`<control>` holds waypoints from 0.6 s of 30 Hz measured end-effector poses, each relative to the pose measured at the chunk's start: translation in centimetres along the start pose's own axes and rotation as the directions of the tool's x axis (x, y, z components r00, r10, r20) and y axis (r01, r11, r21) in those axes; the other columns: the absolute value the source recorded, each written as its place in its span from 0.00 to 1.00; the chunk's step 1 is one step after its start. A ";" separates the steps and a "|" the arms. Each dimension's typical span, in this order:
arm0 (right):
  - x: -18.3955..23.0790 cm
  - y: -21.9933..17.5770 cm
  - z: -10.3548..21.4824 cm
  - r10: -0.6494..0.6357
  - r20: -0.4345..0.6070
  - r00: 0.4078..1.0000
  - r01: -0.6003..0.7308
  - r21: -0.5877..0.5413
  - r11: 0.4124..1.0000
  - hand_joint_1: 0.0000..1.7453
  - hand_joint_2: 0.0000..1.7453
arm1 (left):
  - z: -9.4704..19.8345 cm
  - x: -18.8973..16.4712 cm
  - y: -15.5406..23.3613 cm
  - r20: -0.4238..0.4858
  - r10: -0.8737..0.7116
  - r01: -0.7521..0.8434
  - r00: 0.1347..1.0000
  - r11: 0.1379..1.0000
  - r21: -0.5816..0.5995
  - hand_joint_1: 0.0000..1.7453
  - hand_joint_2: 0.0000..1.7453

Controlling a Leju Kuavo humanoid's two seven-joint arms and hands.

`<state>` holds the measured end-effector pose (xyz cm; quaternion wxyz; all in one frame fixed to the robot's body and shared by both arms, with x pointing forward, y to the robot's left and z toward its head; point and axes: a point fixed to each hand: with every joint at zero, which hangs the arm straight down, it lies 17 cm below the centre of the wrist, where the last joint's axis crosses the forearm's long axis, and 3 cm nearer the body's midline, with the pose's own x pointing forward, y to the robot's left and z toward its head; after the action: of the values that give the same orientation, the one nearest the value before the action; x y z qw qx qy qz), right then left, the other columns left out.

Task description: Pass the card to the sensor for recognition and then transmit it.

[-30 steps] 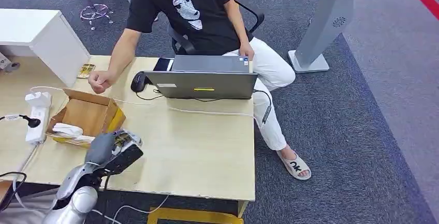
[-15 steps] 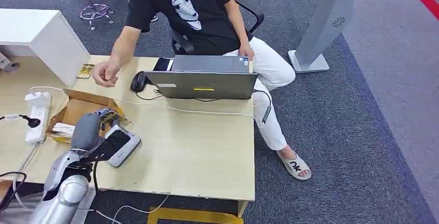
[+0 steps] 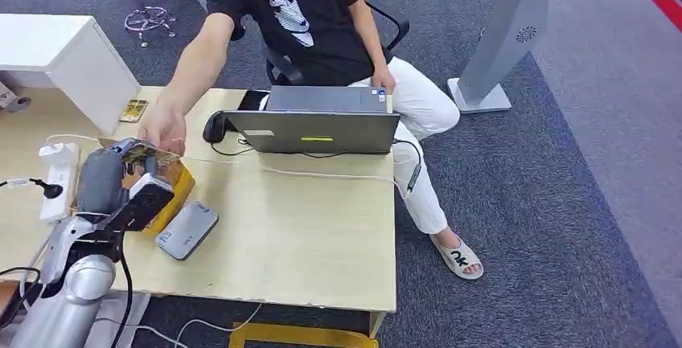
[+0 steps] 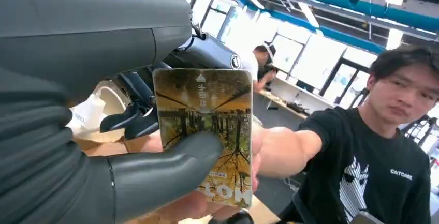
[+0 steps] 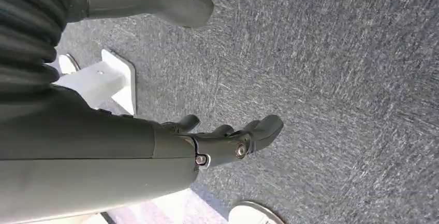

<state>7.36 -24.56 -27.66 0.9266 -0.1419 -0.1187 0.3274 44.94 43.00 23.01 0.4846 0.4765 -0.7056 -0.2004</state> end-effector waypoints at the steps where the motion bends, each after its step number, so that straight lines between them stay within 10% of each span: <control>1: 0.0 0.0 0.0 0.000 0.000 1.000 0.000 0.000 1.000 0.00 1.00 | -0.1 0.0 0.2 0.004 -0.002 0.002 1.000 1.000 0.009 1.00 1.00; 11: -0.5 0.4 0.1 0.002 -0.012 1.000 -0.001 0.014 1.000 0.00 1.00 | -2.5 -0.1 5.6 0.043 -0.220 0.213 0.975 0.968 0.129 1.00 1.00; 12: -0.5 0.4 0.1 0.002 -0.013 1.000 -0.002 0.014 1.000 0.00 1.00 | -2.9 -0.3 6.3 0.039 -0.237 0.229 0.971 0.963 0.142 0.88 1.00; 13: -0.6 0.4 0.1 0.002 -0.014 1.000 -0.001 0.016 1.000 0.00 1.00 | -3.3 -0.5 7.1 0.030 -0.261 0.253 0.965 0.955 0.155 0.00 1.00; 18: -0.7 0.6 0.1 0.001 -0.017 1.000 0.000 0.027 1.000 0.00 1.00 | -4.6 -1.0 11.1 -0.017 -0.289 0.283 0.957 0.920 0.270 0.00 1.00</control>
<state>6.46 -24.55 -27.84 0.9293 -0.1322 -0.1064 0.3280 43.71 49.84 32.86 0.3724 0.6334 -0.6549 -0.1767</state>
